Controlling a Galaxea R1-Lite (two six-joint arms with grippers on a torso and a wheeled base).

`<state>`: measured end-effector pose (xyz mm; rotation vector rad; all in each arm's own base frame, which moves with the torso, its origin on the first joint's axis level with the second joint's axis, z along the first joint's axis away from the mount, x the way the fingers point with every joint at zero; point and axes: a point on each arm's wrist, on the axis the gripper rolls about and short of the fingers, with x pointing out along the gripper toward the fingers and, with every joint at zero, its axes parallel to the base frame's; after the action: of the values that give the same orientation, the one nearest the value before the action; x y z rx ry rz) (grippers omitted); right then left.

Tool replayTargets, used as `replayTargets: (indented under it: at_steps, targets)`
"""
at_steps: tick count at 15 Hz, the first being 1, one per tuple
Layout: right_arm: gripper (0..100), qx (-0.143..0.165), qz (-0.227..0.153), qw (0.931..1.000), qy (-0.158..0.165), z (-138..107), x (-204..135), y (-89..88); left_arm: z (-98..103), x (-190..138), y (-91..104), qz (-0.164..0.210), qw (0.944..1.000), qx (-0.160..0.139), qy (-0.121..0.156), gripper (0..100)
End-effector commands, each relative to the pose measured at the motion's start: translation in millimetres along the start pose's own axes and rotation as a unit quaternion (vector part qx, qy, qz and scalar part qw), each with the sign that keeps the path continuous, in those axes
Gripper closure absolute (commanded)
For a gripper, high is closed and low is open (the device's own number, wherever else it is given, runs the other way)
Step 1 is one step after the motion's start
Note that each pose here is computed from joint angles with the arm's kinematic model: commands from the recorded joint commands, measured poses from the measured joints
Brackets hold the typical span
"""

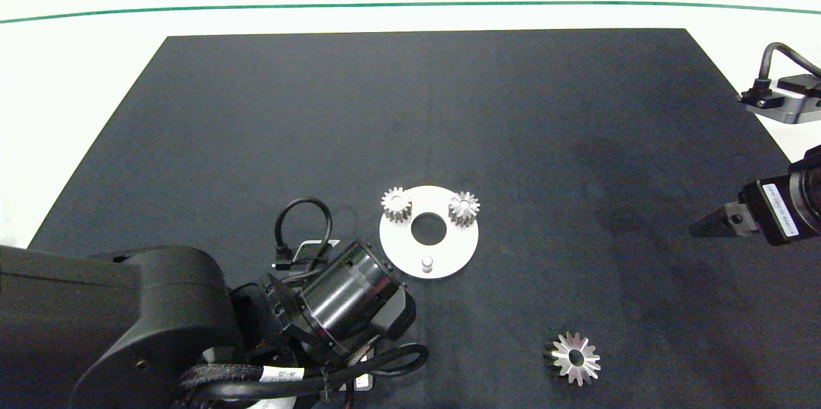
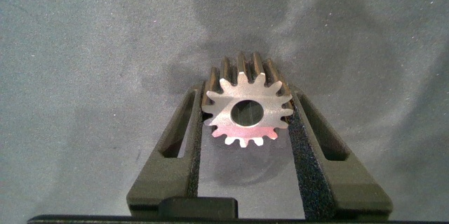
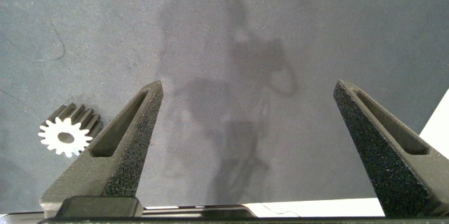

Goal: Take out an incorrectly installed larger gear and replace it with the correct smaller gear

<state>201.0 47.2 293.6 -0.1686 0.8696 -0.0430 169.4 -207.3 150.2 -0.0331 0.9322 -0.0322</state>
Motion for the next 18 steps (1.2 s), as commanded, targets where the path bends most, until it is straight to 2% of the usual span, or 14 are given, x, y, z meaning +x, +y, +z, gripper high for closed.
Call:
replayTargets:
  at_steps: [1,7,10,16,18]
  targets:
    - [0,-0.001,-0.001,1.0000,0.002,-1,-1,0.0,0,-1,0.9,0.001,1.0000,-0.002,-0.001,89]
    - [0,0.004,0.000,0.9999,-0.012,-4,-10,-3.2,-3,1,1.9,0.005,1.0000,-0.001,0.003,100]
    - [0,0.005,0.000,0.9998,-0.017,-5,-14,-4.3,-2,0,2.9,0.005,1.0000,-0.003,0.001,100]
    - [0,0.012,-0.001,0.9994,-0.031,-4,-18,-6.7,9,-23,8.5,-0.025,0.9992,-0.013,-0.027,100]
    - [0,0.015,0.000,0.9989,-0.044,-4,-22,-7.9,19,-29,6.5,-0.036,0.9985,-0.002,-0.042,100]
